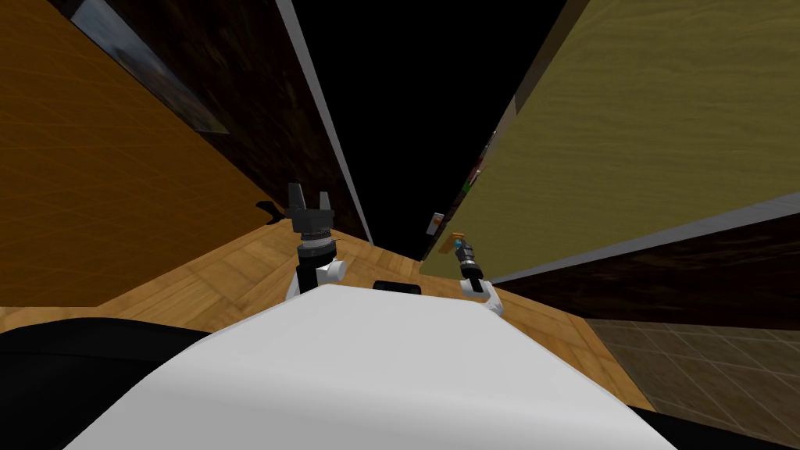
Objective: Pull the door open
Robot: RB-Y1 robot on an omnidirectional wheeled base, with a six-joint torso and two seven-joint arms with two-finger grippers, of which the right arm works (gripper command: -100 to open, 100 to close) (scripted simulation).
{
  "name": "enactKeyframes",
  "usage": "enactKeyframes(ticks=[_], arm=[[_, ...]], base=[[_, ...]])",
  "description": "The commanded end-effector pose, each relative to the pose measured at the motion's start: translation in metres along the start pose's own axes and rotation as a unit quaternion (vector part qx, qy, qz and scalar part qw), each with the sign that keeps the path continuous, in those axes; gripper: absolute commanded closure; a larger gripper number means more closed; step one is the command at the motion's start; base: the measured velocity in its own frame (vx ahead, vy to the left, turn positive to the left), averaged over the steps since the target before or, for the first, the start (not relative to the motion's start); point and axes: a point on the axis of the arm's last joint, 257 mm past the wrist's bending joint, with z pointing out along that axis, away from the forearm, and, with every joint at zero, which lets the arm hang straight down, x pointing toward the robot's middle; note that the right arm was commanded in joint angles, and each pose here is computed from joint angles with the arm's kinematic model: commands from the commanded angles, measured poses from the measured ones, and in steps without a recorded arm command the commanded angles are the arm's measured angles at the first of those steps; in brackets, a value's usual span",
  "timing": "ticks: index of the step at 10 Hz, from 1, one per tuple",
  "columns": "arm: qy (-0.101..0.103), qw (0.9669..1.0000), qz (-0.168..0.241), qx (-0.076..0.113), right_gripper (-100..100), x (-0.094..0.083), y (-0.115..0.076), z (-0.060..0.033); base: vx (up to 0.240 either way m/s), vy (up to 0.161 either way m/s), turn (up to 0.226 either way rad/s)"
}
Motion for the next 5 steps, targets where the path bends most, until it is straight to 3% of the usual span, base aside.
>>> enactKeyframes(ticks=[1,5], arm=[[0.013,0.9999,0.002,0.004,100,0.007,-0.004,-0.0054],[0.055,0.9985,0.004,0.001,100,0.021,-0.002,-0.0156]], base=[[-0.215,-0.093,0.097],[-0.233,-0.114,0.158]])
